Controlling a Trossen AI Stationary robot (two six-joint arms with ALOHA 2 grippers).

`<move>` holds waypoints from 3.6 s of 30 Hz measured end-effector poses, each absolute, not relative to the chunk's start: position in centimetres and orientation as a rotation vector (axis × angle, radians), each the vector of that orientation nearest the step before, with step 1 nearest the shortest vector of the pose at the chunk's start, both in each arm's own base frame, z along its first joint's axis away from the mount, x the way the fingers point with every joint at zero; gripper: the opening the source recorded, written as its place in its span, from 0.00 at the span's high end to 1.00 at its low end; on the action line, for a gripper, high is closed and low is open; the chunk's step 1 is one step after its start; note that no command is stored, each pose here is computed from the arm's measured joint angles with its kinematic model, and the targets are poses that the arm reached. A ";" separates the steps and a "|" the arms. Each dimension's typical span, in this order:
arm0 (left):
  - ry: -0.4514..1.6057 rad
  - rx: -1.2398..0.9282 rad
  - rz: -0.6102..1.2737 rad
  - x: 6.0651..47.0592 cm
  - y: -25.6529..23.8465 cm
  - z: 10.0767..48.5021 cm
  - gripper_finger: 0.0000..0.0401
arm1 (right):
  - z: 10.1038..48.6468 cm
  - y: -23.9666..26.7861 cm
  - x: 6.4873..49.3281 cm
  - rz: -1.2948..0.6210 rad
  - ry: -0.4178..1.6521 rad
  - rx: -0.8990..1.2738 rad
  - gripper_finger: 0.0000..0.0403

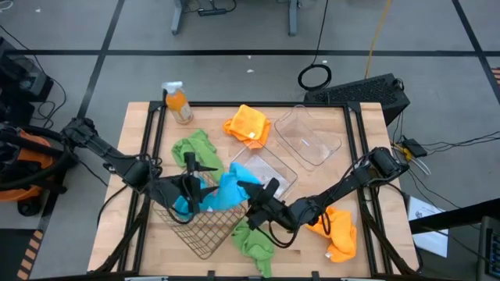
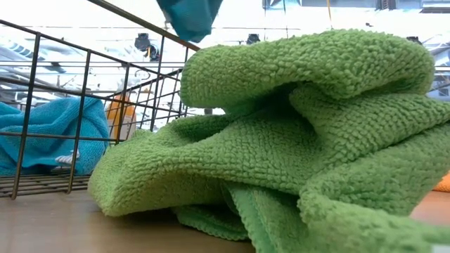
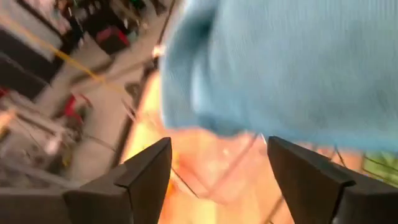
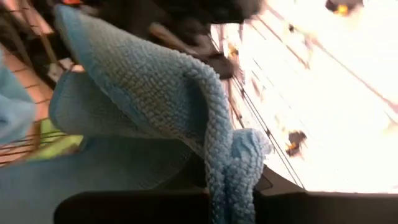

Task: Sort microfiber towel by color & place in baskets
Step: Put the blue microfiber towel into the wire basket

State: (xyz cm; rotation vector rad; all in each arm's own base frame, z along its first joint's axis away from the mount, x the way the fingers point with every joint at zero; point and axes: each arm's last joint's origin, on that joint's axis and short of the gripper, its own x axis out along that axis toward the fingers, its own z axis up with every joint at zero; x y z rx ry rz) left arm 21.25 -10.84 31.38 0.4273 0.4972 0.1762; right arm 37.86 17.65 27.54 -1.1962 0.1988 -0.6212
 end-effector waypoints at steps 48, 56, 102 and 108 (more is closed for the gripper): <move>0.147 0.687 0.364 20.7 -12.5 33.5 0.30 | 27.9 16.1 39.0 -0.408 -0.235 -0.185 0.96; 0.145 0.735 0.407 19.8 -11.3 34.7 0.30 | 26.7 16.3 39.4 -0.358 -0.143 -0.139 0.96; 0.291 0.203 0.239 19.2 -14.1 29.7 0.19 | 26.5 13.9 40.5 -0.355 -0.124 -0.238 0.96; 0.356 0.147 0.146 20.9 -12.2 29.5 0.19 | 26.4 14.0 40.5 -0.351 -0.113 -0.246 0.96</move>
